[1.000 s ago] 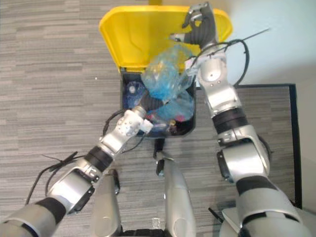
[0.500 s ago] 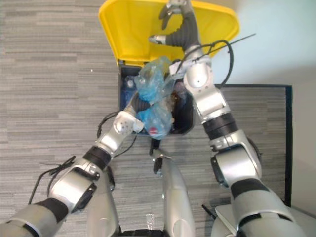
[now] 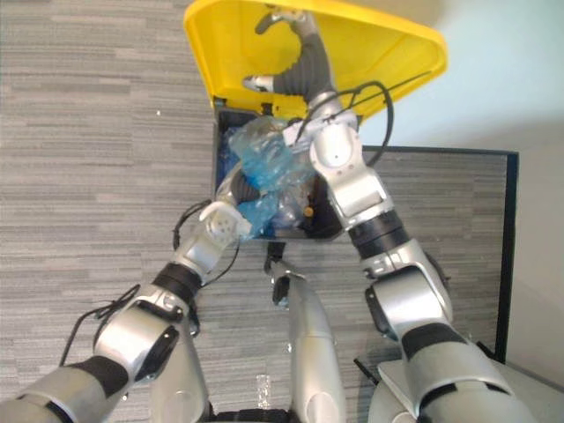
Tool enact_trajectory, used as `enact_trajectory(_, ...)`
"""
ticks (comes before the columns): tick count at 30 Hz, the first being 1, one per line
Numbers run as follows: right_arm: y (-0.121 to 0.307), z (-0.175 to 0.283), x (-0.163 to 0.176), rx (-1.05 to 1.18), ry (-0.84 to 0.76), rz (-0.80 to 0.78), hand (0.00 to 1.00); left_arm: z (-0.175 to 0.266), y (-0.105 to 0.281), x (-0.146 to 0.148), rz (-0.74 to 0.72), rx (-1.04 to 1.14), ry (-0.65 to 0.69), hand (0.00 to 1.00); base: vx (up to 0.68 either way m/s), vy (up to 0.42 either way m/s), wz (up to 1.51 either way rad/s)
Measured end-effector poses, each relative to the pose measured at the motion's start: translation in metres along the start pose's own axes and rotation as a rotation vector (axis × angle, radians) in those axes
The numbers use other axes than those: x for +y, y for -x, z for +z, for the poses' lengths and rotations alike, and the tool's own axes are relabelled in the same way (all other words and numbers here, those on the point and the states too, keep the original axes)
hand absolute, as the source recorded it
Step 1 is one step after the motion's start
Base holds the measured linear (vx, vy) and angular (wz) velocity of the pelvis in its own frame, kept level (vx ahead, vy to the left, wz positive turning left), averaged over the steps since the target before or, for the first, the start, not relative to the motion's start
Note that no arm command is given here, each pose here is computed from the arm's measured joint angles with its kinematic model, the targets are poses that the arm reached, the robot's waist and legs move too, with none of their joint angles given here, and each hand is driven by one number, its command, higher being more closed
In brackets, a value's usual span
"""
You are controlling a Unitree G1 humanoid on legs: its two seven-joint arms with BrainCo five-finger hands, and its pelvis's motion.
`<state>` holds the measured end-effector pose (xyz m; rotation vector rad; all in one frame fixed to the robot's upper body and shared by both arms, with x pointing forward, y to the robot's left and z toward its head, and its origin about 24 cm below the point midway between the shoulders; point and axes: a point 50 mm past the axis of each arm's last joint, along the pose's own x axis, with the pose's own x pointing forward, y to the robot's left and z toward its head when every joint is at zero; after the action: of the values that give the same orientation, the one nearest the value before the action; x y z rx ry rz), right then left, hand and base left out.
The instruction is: Gather rubbish on tea table into small bin, then transfer packed bag to large trash can.
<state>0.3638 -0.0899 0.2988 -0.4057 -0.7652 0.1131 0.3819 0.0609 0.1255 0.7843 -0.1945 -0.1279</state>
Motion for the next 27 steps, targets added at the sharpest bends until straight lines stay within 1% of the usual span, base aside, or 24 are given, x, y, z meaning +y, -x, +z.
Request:
enact_trajectory(5,0.001,-0.001,0.005,-0.004,0.032,0.029,0.00,0.005,0.000,0.003,0.013,-0.025,-0.006,0.00,-0.02,-0.012,0.01)
enact_trajectory(7,0.006,-0.006,0.006,0.012,0.046,0.034,0.00,0.011,0.003,0.006,0.033,-0.057,0.016,0.00,-0.05,-0.011,0.05)
enact_trajectory(9,0.014,-0.017,0.008,0.046,0.068,0.042,0.00,0.012,0.008,0.007,0.046,-0.079,0.063,0.00,-0.04,0.003,0.08)
enact_trajectory(11,0.031,-0.038,0.010,0.121,0.082,0.052,0.00,0.008,0.016,0.008,0.061,-0.095,0.142,0.00,-0.04,0.007,0.12)
enact_trajectory(14,0.052,-0.063,0.003,0.227,0.098,0.031,0.00,-0.001,0.029,0.008,0.080,-0.101,0.234,0.00,-0.05,0.002,0.15)
enact_trajectory(16,0.062,-0.076,0.000,0.284,0.101,0.027,0.00,-0.014,0.037,0.008,0.078,-0.078,0.263,0.00,-0.04,-0.007,0.08)
enact_trajectory(18,0.083,-0.100,-0.001,0.396,0.136,0.040,0.00,-0.040,0.052,0.002,0.056,-0.002,0.309,0.00,-0.03,-0.005,0.08)
enact_trajectory(21,0.107,-0.125,-0.008,0.521,0.154,0.028,0.00,-0.062,0.067,-0.002,0.045,0.068,0.378,0.00,-0.03,0.008,0.11)
enact_trajectory(22,0.111,-0.129,-0.010,0.542,0.159,0.024,0.00,-0.065,0.069,-0.002,0.043,0.080,0.388,0.00,-0.04,0.015,0.16)
enact_trajectory(25,0.141,-0.149,-0.014,0.660,0.175,0.029,0.00,-0.097,0.093,-0.003,0.046,0.169,0.451,0.00,-0.04,0.010,0.12)
enact_trajectory(26,0.145,-0.151,-0.014,0.671,0.174,0.032,0.00,-0.101,0.097,-0.004,0.048,0.185,0.459,0.00,-0.02,0.000,0.08)
enact_trajectory(27,0.155,-0.156,-0.014,0.702,0.170,0.034,0.00,-0.117,0.109,-0.003,0.055,0.243,0.483,0.00,-0.01,-0.007,0.07)
